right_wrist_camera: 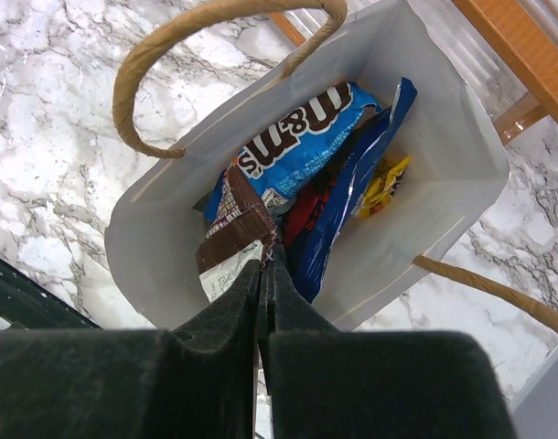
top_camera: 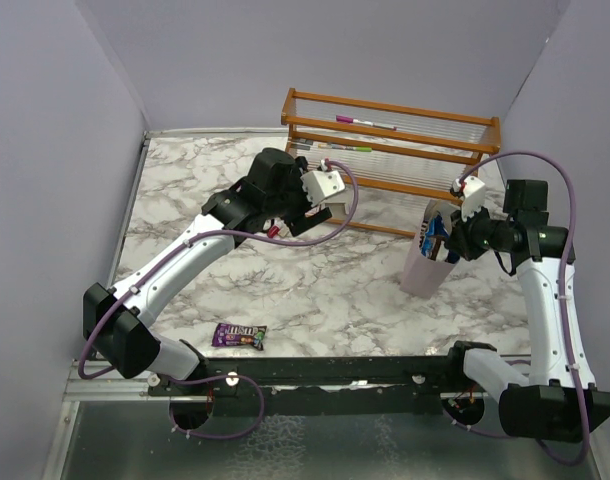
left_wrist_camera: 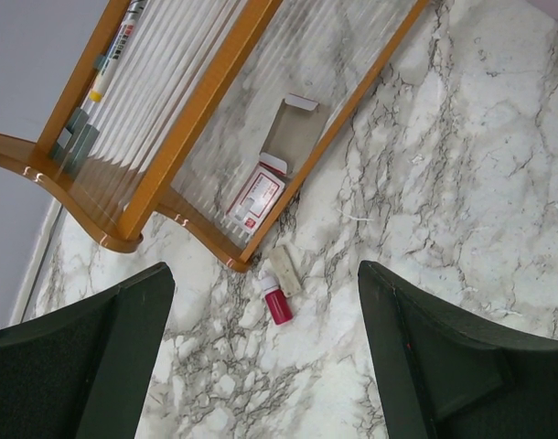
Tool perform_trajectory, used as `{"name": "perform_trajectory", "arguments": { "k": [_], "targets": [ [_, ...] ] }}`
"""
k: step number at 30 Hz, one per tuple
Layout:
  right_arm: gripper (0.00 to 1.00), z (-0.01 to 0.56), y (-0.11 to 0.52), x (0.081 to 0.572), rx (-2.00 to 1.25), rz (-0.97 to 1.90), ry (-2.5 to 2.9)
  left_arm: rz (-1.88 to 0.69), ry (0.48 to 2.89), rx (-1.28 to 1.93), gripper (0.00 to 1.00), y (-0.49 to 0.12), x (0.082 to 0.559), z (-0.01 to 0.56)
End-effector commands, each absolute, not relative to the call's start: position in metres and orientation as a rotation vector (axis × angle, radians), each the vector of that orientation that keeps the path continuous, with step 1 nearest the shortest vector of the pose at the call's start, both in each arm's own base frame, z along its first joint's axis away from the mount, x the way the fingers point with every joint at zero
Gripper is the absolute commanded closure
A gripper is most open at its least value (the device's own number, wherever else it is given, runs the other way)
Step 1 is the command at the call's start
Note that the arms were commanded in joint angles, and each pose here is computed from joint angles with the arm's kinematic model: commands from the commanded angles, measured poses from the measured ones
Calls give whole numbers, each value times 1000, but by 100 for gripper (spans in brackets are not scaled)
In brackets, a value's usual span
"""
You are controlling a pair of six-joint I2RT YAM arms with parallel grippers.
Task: Place the snacks into the paper bag
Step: Place the snack in the paper bag, then move the snack to the center of the board.
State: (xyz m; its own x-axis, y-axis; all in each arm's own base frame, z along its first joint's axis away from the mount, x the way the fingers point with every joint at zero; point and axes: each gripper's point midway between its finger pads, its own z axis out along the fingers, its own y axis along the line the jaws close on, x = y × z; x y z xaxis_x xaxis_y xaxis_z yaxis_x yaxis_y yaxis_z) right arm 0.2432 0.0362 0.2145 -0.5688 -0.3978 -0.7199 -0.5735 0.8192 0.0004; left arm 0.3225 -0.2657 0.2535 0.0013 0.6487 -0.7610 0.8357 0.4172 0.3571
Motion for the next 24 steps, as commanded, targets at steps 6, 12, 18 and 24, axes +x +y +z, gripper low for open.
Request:
{"name": "perform_trajectory", "arguments": {
  "k": [6,12,18,24],
  "targets": [
    [94,206,32,245,-686,275,2267,-121,1772,1332,15,-245,327,226],
    [88,197,33,246,-707,292,2286,-113,1819,1340,15,-238,327,210],
    [71,205,40,245,-735,328,2272,-120,1920,1361,15,-221,326,184],
    [48,244,47,252,-750,346,2182,-210,2034,1312,11,-186,329,159]
  ]
}}
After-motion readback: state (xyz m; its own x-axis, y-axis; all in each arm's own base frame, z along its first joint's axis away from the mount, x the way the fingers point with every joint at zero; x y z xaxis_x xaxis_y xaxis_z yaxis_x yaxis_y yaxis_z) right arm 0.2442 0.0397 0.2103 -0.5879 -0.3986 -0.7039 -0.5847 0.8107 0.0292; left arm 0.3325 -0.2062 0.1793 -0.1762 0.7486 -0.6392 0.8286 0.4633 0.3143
